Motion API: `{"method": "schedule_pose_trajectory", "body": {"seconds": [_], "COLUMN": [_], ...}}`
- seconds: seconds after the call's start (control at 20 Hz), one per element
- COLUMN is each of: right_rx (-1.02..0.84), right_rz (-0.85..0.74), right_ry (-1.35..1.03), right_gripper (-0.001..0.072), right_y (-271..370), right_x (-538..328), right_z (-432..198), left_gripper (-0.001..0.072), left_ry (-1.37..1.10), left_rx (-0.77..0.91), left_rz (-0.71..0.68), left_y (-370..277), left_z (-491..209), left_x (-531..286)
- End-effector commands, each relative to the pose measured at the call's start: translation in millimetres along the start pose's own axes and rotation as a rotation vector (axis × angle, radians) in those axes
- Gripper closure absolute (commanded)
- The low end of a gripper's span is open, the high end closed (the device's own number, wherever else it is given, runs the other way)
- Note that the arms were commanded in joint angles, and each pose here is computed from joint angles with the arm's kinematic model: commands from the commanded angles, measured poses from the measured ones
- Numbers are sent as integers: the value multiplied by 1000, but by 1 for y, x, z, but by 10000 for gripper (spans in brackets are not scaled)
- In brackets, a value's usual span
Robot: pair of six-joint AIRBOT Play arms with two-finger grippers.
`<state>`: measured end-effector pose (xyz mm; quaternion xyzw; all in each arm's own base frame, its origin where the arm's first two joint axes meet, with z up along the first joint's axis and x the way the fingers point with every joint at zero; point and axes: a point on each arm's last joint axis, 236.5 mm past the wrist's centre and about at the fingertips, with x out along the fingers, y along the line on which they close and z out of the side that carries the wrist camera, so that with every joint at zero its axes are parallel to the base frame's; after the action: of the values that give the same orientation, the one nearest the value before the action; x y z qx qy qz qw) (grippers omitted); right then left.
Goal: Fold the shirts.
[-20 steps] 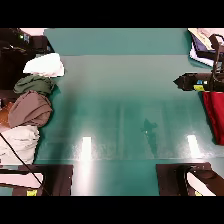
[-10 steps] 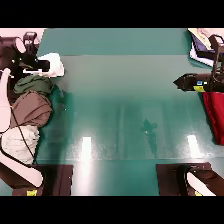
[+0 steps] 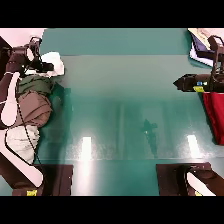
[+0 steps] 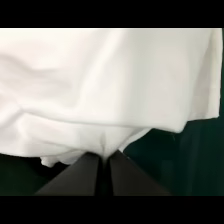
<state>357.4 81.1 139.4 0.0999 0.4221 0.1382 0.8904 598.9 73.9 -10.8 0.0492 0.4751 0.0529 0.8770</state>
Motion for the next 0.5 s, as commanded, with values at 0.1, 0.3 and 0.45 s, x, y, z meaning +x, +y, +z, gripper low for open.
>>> {"method": "schedule_pose_trajectory", "body": {"seconds": [0.1,0.3,0.45], "right_rx": [-2,-24,-43], "right_rz": [-4,-21,-28], "right_ry": [-60,-359,-591], "right_gripper": [696,696,696], "right_y": [0,5,13], "right_x": [-3,-42,-91], "right_z": [14,74,112], "left_gripper": [678,678,677], "left_ry": [-140,-501,-666], "left_rx": [-68,50,165], "left_rz": [-93,-267,-530], "left_y": [-14,-63,-131], "left_z": [60,138,130], "left_x": [-66,-241,-377]}}
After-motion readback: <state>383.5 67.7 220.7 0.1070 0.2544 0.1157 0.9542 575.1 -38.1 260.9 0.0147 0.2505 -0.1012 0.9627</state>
